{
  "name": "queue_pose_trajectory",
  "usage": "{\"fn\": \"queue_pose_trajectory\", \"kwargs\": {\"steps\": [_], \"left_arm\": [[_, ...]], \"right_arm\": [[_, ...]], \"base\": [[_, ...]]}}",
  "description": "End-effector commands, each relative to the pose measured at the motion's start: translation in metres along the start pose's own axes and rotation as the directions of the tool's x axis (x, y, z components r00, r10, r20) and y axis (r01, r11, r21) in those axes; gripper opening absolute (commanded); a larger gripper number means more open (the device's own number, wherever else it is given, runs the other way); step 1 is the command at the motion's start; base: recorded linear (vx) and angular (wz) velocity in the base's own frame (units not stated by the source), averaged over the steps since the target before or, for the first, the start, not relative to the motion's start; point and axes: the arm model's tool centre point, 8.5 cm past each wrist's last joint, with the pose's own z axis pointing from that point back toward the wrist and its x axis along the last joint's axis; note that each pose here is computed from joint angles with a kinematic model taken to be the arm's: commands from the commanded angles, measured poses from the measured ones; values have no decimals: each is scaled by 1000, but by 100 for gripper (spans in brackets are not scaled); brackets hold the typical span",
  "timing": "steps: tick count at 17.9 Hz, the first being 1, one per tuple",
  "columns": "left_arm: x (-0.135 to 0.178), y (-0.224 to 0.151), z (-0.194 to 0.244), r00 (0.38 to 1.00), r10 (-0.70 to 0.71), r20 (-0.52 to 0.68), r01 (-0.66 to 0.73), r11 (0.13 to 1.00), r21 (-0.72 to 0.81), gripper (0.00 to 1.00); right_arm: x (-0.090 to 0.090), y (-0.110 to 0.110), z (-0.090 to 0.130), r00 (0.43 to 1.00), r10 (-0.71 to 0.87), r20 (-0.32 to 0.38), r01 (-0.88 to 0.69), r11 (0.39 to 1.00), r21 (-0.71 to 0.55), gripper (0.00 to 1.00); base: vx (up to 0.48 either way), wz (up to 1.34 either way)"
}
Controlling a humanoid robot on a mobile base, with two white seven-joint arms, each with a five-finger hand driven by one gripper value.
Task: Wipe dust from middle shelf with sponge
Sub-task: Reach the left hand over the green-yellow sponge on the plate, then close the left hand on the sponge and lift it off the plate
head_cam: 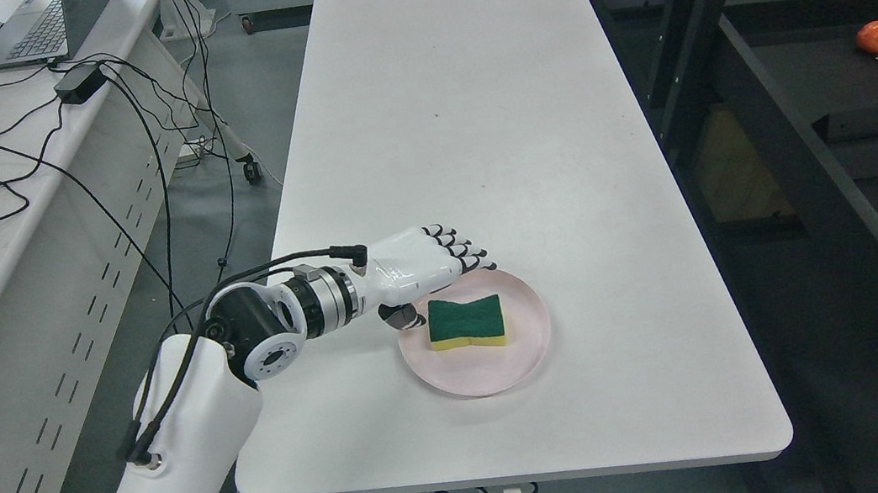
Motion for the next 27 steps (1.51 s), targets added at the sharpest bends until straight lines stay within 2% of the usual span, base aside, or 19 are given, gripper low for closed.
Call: {"fn": "queue_pose_trajectory", "kwargs": {"steps": [1,5,7,11,16,20,23,27], "left_arm": [[48,-25,-43,994,9,111,2,996,-92,88],[53,-43,-41,992,50,112,-37,993,-111,80],[53,-43,-39,992,60,112,-49,994,-101,70],[38,-25,-28,990,109,85,-109,994,-11,43],[8,-1,5,972,190,137,-213,961,177,1],[-28,24,51,979,189,70,-202,917,343,0],[-30,49,72,988,135,77,-155,896,415,0],[-15,78,93,993,59,106,-104,866,489,0]], "right_arm": [[10,-10,0,1000,-2,22,3,1000,-14,100],[10,-10,0,1000,-2,22,3,1000,-14,100],[10,-10,0,1000,-2,22,3,1000,-14,100],[10,-10,0,1000,-2,22,3,1000,-14,100],[10,-10,0,1000,-2,22,3,1000,-14,100],[10,-10,0,1000,-2,22,3,1000,-14,100],[10,-10,0,1000,-2,22,3,1000,-14,100],[10,-10,0,1000,-2,22,3,1000,-14,100]], "base": [[0,0],[0,0],[0,0],[0,0],[0,0],[0,0],[0,0],[0,0]]}}
